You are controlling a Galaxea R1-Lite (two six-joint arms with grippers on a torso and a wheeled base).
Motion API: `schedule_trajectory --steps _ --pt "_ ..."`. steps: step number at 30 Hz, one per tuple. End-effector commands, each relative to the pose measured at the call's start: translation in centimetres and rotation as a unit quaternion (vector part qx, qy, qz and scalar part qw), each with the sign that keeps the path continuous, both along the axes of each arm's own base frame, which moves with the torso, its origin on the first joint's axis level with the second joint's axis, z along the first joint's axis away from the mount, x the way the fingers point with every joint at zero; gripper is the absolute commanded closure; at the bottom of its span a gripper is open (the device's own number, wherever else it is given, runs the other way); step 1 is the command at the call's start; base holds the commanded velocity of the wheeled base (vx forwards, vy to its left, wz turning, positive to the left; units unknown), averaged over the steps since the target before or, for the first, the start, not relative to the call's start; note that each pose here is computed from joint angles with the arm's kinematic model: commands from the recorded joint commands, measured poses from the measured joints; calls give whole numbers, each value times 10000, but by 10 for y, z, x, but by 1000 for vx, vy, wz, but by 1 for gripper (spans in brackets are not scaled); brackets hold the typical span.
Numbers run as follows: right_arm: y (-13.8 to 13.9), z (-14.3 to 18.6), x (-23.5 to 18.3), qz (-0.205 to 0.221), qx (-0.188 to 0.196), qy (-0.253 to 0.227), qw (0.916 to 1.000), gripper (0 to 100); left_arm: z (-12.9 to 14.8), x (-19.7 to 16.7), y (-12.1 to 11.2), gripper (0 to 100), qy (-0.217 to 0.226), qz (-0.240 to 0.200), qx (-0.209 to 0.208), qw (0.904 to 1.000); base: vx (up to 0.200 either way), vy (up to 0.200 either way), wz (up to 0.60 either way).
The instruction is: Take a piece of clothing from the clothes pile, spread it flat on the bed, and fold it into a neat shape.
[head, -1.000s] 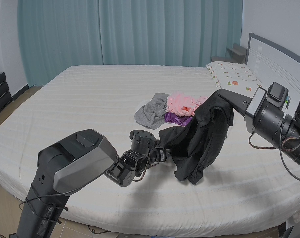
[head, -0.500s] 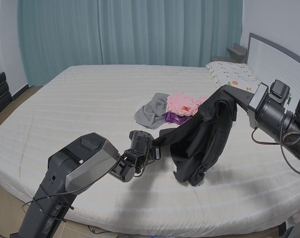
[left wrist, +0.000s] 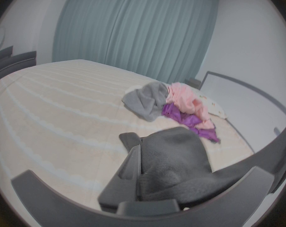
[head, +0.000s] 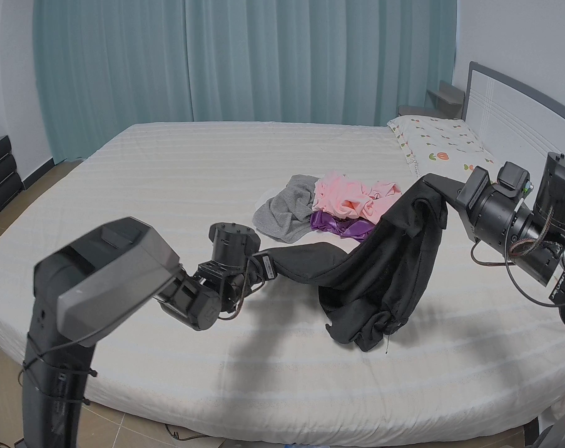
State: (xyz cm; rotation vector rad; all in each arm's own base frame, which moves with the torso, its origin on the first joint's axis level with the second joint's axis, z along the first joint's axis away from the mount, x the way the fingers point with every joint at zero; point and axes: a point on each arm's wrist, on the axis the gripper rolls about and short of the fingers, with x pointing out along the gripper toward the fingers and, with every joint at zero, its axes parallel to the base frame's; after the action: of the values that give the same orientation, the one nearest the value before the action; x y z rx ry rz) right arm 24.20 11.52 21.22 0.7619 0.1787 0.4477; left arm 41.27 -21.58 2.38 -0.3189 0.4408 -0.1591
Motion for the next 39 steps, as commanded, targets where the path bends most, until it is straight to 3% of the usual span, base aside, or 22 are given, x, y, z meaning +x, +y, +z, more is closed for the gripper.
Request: schedule_trajectory --steps 1,4,9,13,18,19,23,31,39 --pt "-3 -11 43 -433 28 -76 9990 100 105 -46 41 100 -517 373 -854 9943 0 0 0" --pt "-5 7 51 -695 204 -525 9960 100 132 -64 52 100 -657 447 -1021 9916 0 0 0" --pt "-17 52 49 -984 555 -1393 9838 100 189 -97 77 100 -1274 578 -1442 9796 0 0 0" --pt "-19 55 42 -912 483 -1431 9843 100 207 -121 88 100 -1462 507 -1591 9751 0 0 0" --pt "-10 3 41 -650 93 -615 9959 100 172 -130 89 100 -922 520 -1347 9852 0 0 0" --pt "-10 2 41 -642 88 -601 9961 100 172 -130 89 100 -922 520 -1347 9852 0 0 0" --pt "-2 -31 30 -173 -130 -42 9998 100 135 -143 74 100 -238 413 -1458 9882 0 0 0" --pt "0 -66 22 8 -226 670 9975 100 94 -141 67 100 309 480 -1531 9866 0 0 0" --pt "-5 -82 10 -29 -58 1140 9935 100 79 -146 70 100 420 542 -1455 9870 0 0 0"
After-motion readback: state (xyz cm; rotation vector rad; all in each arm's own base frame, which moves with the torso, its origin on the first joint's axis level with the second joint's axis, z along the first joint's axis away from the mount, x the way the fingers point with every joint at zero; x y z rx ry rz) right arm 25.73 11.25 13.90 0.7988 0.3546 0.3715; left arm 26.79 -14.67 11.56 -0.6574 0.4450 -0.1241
